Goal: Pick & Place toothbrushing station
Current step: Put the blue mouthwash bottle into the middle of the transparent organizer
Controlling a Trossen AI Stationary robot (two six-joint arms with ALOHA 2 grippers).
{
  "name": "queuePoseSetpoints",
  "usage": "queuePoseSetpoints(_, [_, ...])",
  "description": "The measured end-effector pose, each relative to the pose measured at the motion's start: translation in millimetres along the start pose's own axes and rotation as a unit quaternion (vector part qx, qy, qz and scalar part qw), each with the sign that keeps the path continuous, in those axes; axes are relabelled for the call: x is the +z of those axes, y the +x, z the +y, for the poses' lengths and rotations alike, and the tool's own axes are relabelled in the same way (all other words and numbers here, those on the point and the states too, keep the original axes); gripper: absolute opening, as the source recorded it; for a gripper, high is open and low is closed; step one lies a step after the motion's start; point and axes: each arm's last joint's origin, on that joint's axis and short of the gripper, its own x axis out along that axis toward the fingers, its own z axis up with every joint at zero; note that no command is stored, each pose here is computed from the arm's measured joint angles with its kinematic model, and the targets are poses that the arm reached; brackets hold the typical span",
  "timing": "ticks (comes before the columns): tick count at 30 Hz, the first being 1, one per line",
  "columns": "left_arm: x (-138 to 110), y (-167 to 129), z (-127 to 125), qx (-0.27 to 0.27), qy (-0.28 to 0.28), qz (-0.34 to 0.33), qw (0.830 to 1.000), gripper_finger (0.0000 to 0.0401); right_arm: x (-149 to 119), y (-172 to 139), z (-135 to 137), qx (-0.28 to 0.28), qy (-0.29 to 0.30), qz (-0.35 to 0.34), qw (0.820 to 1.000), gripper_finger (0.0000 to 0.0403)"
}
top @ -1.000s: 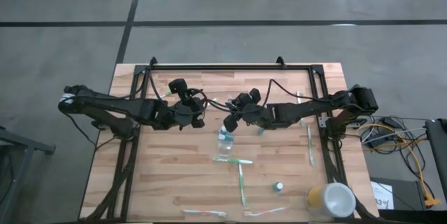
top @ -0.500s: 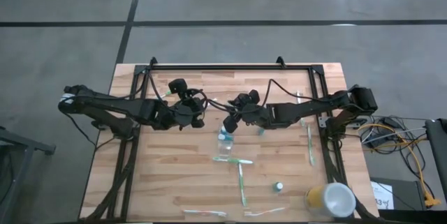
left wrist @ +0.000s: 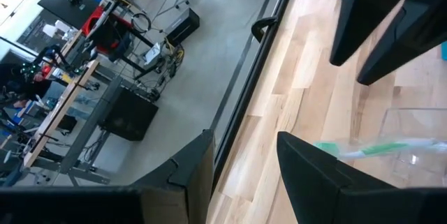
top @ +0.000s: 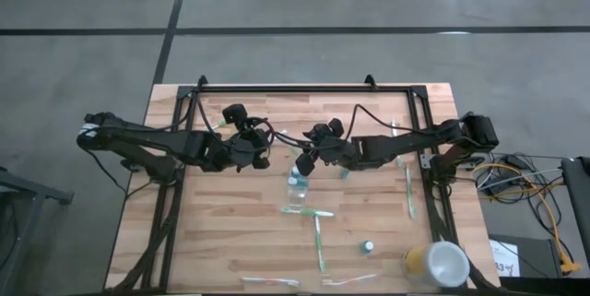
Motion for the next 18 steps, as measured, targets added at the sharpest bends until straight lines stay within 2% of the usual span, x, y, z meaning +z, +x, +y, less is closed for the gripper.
queuePoseSetpoints(4, [0,0,0,0.000,0.000,0.000,1.000,0.0161,17,-11,0,0.008,-0.053,-0.022,0.998,0.0131])
queuePoseSetpoints(7, [0,0,0,0.000,-0.004,0.000,1.000,0.0161,33,-25,-3,0.012,-0.065,-0.030,0.997,0.0123])
queuePoseSetpoints(12, [0,-1,2,-0.001,-0.027,-0.002,1.000,0.0161,47,-55,-19,-0.023,-0.013,0.053,0.998,0.0119])
queuePoseSetpoints(16, [0,-6,6,-0.036,-0.036,-0.012,0.999,0.0161,43,-78,-37,-0.075,0.044,0.151,0.985,0.0118])
queuePoseSetpoints(18, [0,-8,9,-0.053,-0.042,-0.018,0.998,0.0161,37,-85,-41,-0.091,0.057,0.178,0.978,0.0118])
